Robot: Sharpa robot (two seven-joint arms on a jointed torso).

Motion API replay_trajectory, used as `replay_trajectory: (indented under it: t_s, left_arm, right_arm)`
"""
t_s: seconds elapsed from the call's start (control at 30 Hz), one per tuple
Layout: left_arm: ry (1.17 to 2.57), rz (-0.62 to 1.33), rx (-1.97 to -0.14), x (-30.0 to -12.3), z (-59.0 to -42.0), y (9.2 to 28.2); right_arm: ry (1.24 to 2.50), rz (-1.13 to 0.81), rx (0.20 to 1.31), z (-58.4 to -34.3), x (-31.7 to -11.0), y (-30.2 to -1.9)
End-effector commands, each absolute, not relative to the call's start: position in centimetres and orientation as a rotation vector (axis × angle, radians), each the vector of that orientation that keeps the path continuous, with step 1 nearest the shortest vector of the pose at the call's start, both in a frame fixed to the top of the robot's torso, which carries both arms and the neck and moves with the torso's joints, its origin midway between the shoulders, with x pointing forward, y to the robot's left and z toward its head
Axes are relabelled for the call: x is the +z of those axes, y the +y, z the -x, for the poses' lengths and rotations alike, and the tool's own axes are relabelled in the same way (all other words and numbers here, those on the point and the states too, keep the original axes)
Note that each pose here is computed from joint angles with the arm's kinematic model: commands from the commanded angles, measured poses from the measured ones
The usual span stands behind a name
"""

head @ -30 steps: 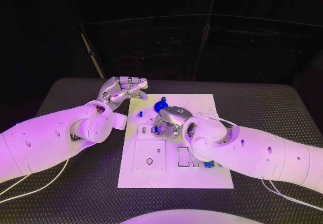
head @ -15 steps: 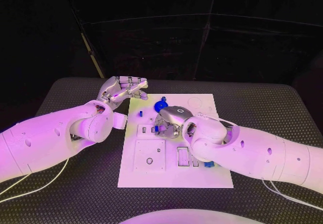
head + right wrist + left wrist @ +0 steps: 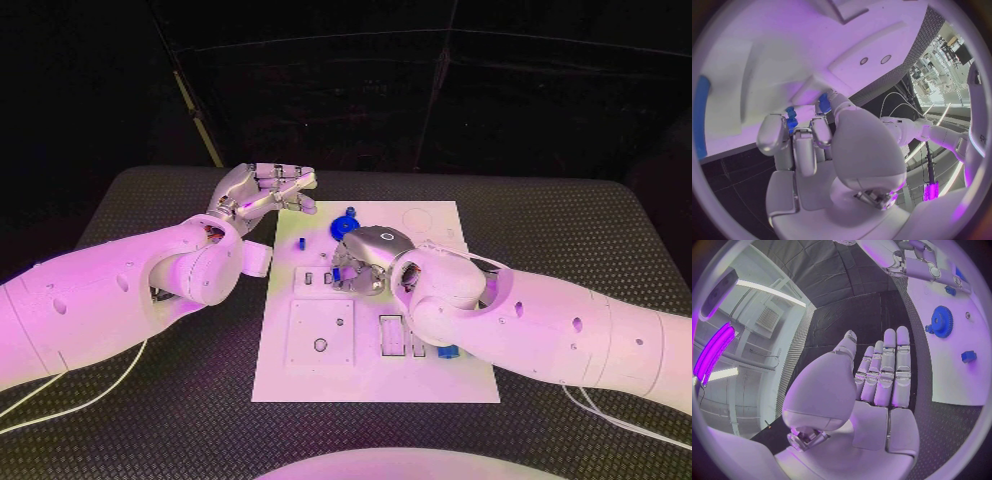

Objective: Assemble the parts on the task board

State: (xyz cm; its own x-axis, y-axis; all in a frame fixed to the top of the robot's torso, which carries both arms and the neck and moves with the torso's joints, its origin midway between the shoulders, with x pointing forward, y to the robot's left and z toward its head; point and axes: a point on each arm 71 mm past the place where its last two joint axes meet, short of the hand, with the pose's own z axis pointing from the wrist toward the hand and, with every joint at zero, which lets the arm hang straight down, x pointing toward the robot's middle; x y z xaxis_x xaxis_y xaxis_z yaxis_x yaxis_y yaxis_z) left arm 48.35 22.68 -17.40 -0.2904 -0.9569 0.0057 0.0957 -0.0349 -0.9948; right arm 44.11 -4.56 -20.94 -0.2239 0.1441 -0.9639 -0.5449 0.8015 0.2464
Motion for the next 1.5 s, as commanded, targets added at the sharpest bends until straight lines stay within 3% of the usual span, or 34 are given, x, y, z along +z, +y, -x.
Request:
replay_trajectory:
  t_s: [0.03,0.93,1.3,1.5]
  left_arm:
    - [1.336,0.985,-1.497,-17.3,-48.3,22.5]
    - [1.343,0.988,-1.496,-17.3,-48.4,22.6]
    - [1.345,0.99,-1.493,-17.4,-48.4,22.7]
    - [1.359,0.99,-1.474,-17.5,-48.5,22.9]
  right_arm:
    - [1.739,0.327,0.595,-44.2,-22.0,-5.1]
    - [1.708,0.304,0.613,-44.3,-21.7,-5.1]
    - [1.596,0.241,0.702,-43.7,-20.9,-5.6]
    - [1.483,0.198,0.819,-43.1,-20.0,-6.0]
